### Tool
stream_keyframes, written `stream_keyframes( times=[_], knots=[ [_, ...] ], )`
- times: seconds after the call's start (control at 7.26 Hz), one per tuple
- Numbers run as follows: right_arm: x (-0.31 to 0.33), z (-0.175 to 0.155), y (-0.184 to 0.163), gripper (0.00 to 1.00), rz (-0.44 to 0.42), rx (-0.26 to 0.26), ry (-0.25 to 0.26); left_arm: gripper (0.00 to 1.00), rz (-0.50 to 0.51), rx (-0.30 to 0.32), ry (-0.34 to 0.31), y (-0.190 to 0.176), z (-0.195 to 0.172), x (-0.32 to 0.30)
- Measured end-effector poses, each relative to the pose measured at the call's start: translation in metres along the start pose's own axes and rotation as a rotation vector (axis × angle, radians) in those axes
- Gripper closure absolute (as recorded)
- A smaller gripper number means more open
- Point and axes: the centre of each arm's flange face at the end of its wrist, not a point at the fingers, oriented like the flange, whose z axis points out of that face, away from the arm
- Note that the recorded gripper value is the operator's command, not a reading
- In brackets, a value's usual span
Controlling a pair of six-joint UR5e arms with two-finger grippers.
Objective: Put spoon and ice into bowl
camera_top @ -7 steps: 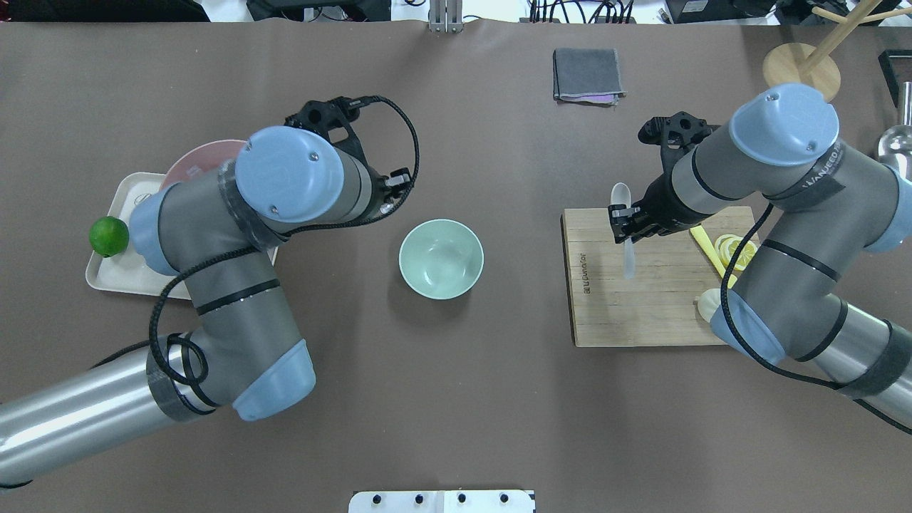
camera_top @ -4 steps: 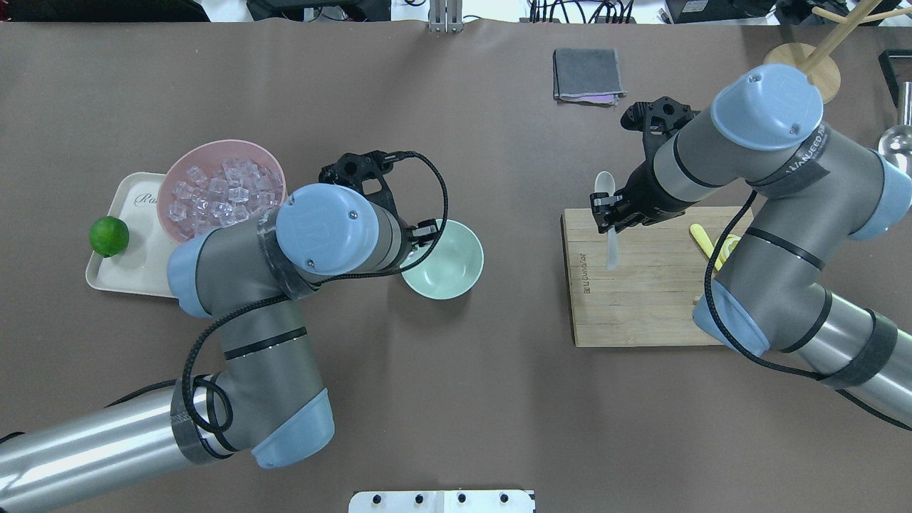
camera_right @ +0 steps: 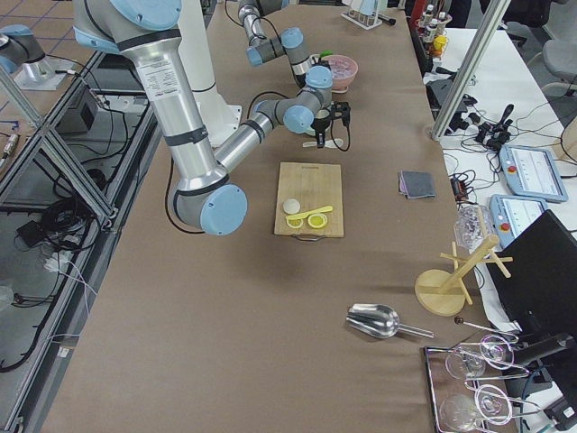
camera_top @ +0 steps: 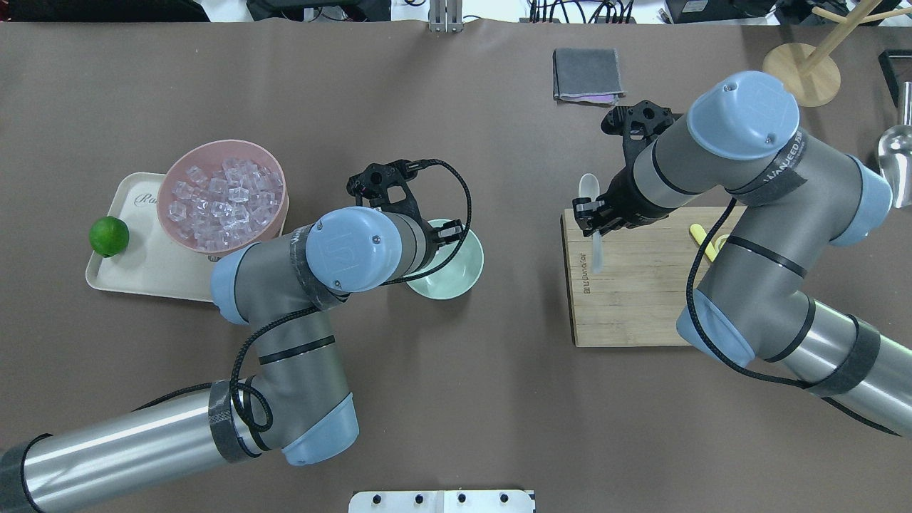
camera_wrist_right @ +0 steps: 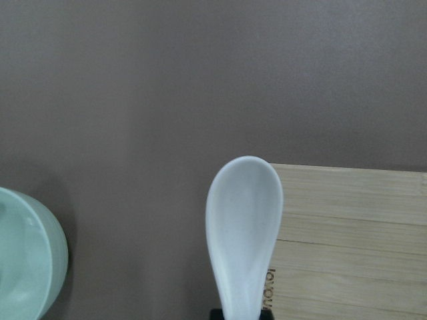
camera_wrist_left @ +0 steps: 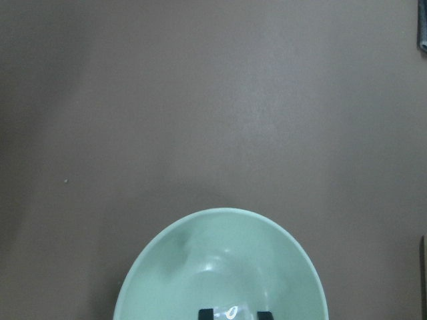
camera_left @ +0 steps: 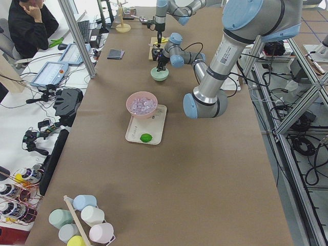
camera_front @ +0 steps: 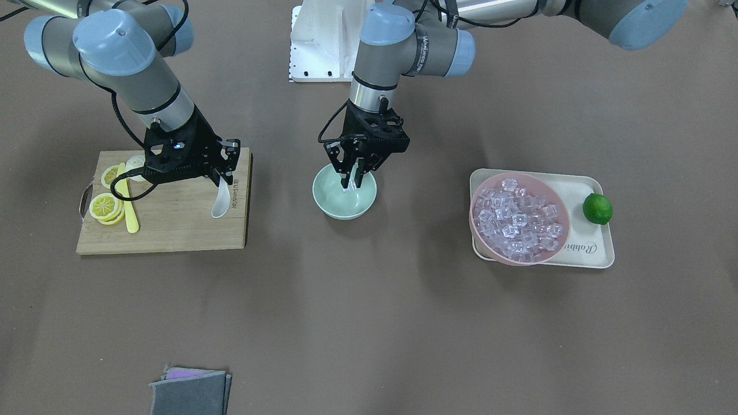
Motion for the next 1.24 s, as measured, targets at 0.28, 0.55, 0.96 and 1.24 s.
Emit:
stream_keyframes(
  times=[0.28,0.55,0.96,1.24],
  knots=[
    [-0.015,0.005,0.008,1.00,-0.014,-0.004,-0.006,0.02,0.013,0.010,-0.003,-0.011,-0.007,-0.002],
    [-0.045,0.010,0.018,1.00,-0.035,0.002,0.009,0.02,0.087,-0.011,-0.053,-0.062,-0.065,-0.011],
    [-0.124,0.015,0.034,1.00,-0.065,-0.004,0.061,0.02,0.238,-0.009,-0.127,-0.184,-0.135,-0.063],
    [-0.163,0.032,0.040,1.00,-0.075,-0.006,0.075,0.02,0.314,0.000,-0.136,-0.232,-0.149,-0.110]
  ],
)
